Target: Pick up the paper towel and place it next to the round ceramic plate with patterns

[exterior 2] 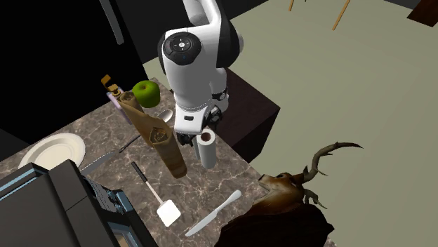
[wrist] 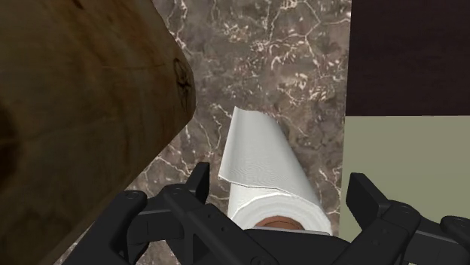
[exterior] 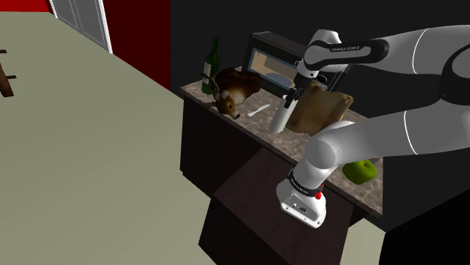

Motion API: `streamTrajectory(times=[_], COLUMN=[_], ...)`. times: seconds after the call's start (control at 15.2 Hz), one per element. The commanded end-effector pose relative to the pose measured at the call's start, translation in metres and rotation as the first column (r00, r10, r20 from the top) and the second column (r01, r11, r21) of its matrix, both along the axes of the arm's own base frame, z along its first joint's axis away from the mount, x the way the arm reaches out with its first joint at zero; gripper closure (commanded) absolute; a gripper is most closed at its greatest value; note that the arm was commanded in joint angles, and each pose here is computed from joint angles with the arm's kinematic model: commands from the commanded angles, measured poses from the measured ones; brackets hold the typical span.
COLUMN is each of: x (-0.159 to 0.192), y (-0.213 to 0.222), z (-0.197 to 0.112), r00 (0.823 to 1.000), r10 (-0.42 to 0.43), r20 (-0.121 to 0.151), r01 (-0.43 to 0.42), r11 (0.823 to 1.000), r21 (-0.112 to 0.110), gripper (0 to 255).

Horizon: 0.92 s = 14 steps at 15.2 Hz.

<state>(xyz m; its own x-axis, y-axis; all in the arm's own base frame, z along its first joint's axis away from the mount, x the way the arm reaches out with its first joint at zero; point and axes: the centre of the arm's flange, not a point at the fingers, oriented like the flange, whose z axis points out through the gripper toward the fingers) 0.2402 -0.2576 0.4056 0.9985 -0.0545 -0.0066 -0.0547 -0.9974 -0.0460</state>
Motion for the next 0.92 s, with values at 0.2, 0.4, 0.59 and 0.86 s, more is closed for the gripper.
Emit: streamTrajectory(times=[0.2,0.4,0.59,0.86], x=[-0.0001,-0.0001,0.0,0.0], y=[0.0002,0.0002,0.0003,0.0005], z=[-0.0014,-0.0013,-0.0013,-0.0016], r00=[1.0,1.0,1.0,1.0], r10=[0.0,0.0,0.0,0.0], r20=[0.0,0.0,0.0,0.0], r01=[0.0,0.0,0.0,0.0], r11=[1.0,1.0,1.0,1.0], r21=[0.0,0.0,0.0,0.0], gripper=[0,255,255,255])
